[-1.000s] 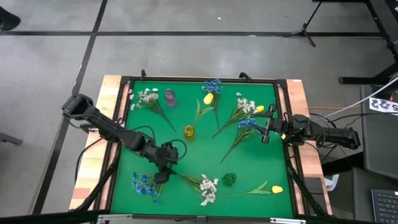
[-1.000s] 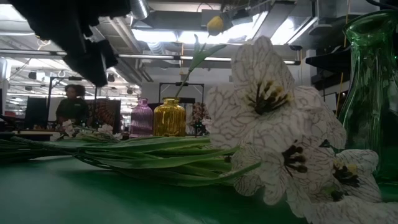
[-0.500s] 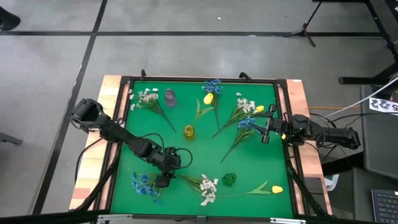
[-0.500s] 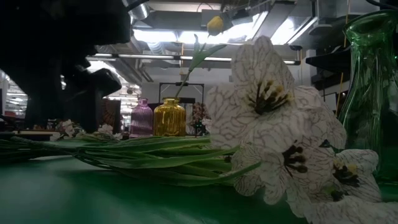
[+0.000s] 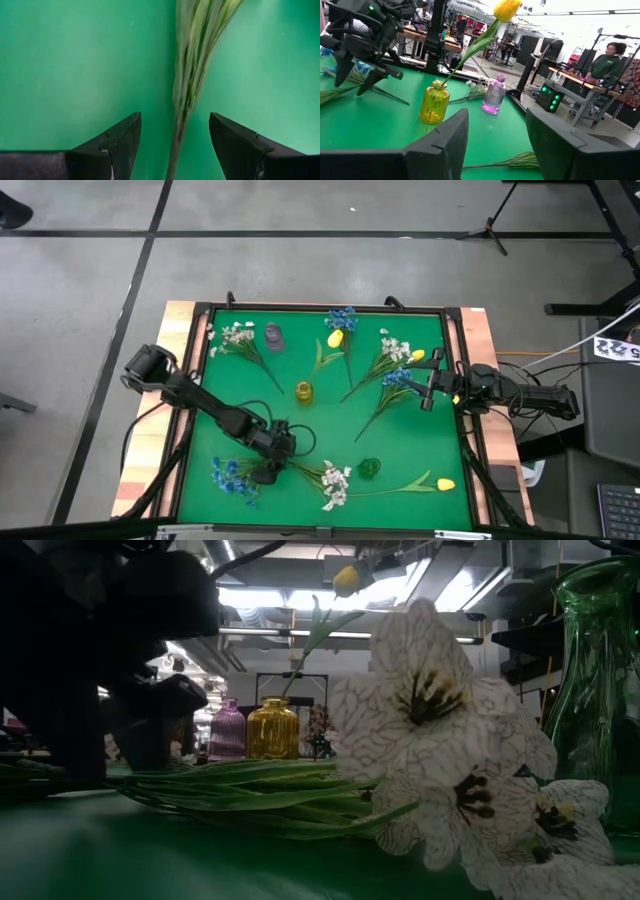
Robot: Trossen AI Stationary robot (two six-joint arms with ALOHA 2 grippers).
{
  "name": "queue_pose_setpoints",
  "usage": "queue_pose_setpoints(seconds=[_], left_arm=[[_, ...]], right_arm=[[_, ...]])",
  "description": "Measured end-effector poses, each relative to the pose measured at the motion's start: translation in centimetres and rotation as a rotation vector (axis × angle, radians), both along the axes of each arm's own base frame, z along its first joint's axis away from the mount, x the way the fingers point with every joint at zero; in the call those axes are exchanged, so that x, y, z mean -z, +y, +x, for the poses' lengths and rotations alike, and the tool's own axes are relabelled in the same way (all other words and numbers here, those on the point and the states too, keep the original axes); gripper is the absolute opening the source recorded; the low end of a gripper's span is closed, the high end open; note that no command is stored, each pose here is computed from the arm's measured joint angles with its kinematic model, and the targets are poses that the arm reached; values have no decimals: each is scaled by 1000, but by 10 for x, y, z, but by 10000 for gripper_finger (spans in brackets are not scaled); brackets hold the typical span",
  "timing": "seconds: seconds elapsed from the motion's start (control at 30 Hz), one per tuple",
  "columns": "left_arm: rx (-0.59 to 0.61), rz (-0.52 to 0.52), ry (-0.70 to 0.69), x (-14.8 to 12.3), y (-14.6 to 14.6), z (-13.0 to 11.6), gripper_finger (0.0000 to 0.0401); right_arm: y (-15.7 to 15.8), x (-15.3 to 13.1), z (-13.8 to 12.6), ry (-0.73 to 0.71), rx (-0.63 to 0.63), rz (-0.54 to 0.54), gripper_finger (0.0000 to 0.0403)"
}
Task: Sort flowers into vase by color
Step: Put the bottom white flowers into the green vase
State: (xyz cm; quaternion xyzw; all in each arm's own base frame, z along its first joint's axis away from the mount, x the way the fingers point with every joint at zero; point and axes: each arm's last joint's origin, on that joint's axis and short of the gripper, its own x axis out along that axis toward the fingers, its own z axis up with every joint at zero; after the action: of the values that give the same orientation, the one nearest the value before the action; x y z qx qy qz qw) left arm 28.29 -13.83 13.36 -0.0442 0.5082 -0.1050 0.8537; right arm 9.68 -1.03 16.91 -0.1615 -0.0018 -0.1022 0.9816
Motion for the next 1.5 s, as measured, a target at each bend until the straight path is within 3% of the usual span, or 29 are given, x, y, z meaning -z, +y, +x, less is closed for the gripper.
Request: queue_pose_setpoints(seconds=[0.2,0.43,1.03,1.27,1.5], left_arm=[[64,38,-4,5,-12,14,230],[45,36,2,8,-11,19,221],[-61,-2,16,8,3,27,14],[-81,20,-73,-16,1,36,12],[-117,76,-92,-45,10,23,12]], right_arm=[[0,1,1,13,-5,1,198],[0,2,1,21,-14,1,198],[1,2,1,26,-42,1,198],[1,2,1,26,-42,1,198],[1,2,1,26,-42,1,198]])
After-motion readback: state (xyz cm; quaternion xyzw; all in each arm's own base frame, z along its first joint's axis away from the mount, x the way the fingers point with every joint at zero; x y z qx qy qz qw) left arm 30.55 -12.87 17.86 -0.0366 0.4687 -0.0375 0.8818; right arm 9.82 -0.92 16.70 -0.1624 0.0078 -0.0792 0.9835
